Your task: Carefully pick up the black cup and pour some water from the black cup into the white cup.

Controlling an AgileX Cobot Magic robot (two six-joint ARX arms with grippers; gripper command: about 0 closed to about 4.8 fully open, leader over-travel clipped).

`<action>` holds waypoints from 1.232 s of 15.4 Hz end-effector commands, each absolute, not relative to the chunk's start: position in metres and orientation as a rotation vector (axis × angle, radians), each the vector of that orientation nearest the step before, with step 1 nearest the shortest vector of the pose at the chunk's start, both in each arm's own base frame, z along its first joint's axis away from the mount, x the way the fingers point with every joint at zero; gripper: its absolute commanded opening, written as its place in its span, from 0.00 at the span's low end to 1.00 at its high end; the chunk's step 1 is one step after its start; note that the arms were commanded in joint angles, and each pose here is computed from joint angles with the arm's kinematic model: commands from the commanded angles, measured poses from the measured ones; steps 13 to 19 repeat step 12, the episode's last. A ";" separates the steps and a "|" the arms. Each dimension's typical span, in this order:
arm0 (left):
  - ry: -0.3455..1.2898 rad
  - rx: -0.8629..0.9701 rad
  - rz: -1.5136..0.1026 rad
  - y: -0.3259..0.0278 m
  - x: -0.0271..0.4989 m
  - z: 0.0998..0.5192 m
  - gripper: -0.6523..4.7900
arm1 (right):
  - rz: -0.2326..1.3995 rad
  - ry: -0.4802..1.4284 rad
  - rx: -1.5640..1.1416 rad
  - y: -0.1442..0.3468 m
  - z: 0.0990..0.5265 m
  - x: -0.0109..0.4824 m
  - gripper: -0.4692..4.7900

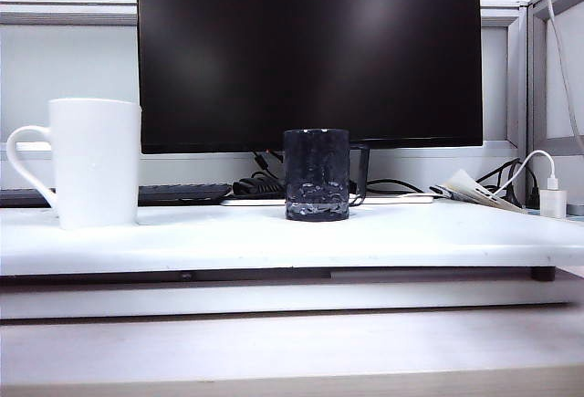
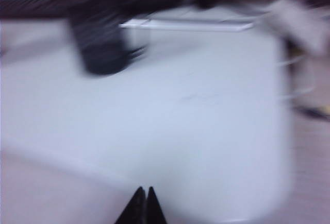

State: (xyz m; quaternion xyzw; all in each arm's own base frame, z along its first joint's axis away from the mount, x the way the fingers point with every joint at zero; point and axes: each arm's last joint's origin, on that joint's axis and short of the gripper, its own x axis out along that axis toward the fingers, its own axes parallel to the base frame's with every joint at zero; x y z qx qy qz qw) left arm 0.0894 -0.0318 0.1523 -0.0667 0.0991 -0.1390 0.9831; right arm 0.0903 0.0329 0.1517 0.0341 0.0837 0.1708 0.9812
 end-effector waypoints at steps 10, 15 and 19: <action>0.164 -0.162 0.074 0.000 0.096 0.150 0.13 | -0.035 0.141 0.090 0.002 0.151 0.097 0.09; 0.164 -0.162 0.074 0.000 0.096 0.150 0.13 | -0.037 0.141 0.090 0.001 0.151 0.097 0.09; 0.164 -0.162 0.074 0.000 0.096 0.150 0.13 | -0.037 0.141 0.090 0.001 0.151 0.097 0.09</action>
